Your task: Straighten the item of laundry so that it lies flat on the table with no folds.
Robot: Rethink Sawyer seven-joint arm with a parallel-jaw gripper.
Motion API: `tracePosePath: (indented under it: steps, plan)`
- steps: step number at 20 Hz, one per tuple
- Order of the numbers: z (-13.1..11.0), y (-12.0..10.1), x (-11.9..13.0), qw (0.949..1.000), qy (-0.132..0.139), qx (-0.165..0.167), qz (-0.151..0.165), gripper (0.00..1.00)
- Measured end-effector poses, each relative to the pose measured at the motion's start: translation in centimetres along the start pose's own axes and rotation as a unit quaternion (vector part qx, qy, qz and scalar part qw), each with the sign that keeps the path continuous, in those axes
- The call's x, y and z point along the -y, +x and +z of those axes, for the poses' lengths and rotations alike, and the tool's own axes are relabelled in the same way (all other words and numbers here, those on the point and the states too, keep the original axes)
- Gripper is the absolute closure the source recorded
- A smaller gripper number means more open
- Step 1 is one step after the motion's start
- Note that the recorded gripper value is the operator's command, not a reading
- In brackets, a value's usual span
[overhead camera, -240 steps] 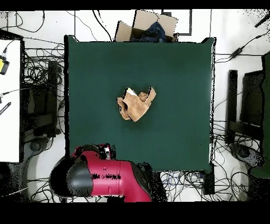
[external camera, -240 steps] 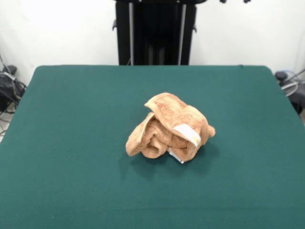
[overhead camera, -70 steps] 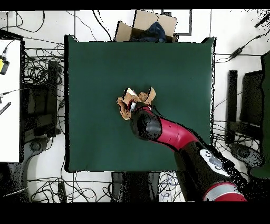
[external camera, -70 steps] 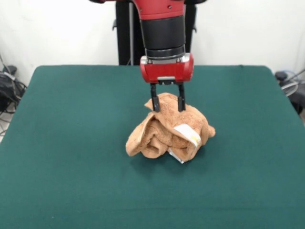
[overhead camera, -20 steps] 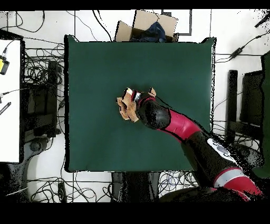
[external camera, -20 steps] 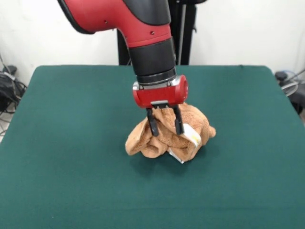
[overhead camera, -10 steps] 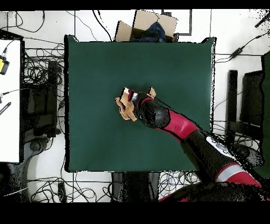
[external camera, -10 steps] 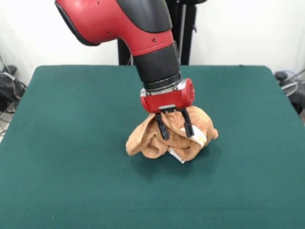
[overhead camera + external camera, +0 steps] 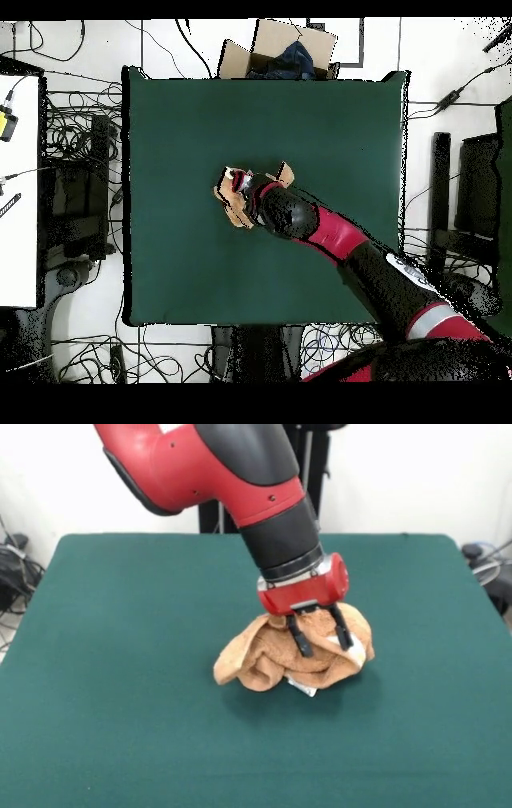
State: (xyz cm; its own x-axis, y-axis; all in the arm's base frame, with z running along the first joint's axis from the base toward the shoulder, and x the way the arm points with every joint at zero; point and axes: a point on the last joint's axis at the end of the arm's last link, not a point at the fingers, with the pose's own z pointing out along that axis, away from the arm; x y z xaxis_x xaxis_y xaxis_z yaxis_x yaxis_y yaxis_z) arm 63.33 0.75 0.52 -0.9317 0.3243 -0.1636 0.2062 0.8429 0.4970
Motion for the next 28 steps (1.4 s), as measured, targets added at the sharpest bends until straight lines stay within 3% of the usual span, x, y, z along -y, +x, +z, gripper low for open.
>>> tracePosePath:
  steps: [13,18,28]
  plan:
    - [1.7,1.6,-3.0,0.9989,-0.042,-0.020,0.002,0.00]
    - [2.3,2.5,-4.2,0.9986,-0.045,-0.027,-0.006,0.00]
    - [4.7,4.7,-9.1,0.9980,-0.045,0.005,-0.044,0.00]
